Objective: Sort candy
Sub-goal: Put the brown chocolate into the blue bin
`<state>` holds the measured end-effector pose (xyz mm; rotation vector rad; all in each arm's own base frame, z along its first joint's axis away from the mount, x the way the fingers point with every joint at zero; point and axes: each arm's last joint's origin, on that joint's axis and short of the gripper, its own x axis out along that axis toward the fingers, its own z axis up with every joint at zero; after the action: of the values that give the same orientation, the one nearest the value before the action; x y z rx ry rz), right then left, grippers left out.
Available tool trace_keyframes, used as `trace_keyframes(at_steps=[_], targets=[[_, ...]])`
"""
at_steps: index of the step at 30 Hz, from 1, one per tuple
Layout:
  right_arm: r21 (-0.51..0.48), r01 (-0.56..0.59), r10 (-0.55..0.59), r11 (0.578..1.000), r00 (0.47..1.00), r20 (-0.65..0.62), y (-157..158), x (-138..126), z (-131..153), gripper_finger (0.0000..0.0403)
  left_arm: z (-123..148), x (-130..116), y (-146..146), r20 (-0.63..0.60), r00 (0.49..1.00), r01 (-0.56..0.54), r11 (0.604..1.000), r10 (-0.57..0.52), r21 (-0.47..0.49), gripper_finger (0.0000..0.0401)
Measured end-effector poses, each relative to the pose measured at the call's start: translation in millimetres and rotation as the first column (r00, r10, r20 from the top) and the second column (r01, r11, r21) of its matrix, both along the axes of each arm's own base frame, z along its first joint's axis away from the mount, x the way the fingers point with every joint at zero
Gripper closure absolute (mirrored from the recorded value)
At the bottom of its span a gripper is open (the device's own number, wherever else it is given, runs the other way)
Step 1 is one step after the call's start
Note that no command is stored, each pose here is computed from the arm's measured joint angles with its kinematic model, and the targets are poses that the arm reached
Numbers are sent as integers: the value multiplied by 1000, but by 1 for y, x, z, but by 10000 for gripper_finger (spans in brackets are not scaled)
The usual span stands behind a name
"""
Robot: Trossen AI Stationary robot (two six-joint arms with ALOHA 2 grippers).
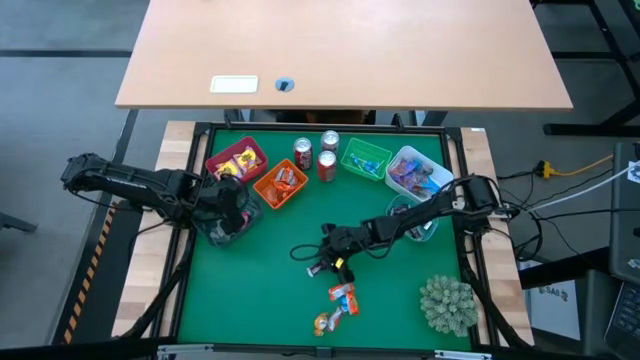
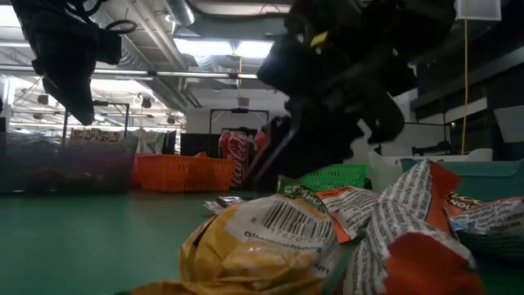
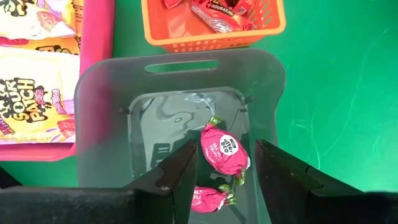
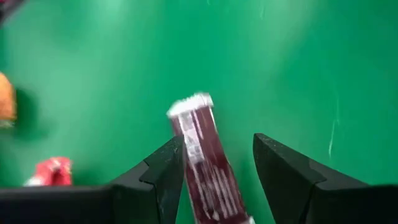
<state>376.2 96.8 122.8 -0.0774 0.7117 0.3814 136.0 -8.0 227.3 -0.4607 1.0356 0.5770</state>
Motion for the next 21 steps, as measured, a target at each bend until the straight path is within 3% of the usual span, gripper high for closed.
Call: trace_keyframes(at_steps=[6,21], targets=[[-15,-1,0,1000,999,-45,0,-1,-13,214,0,1,0,4,1000,0,1000,0,0,253],[-30,-15,12,999,997,-73,0,-2,-17,216,0,1,0,5,1000,6,1000,-6,2,253]])
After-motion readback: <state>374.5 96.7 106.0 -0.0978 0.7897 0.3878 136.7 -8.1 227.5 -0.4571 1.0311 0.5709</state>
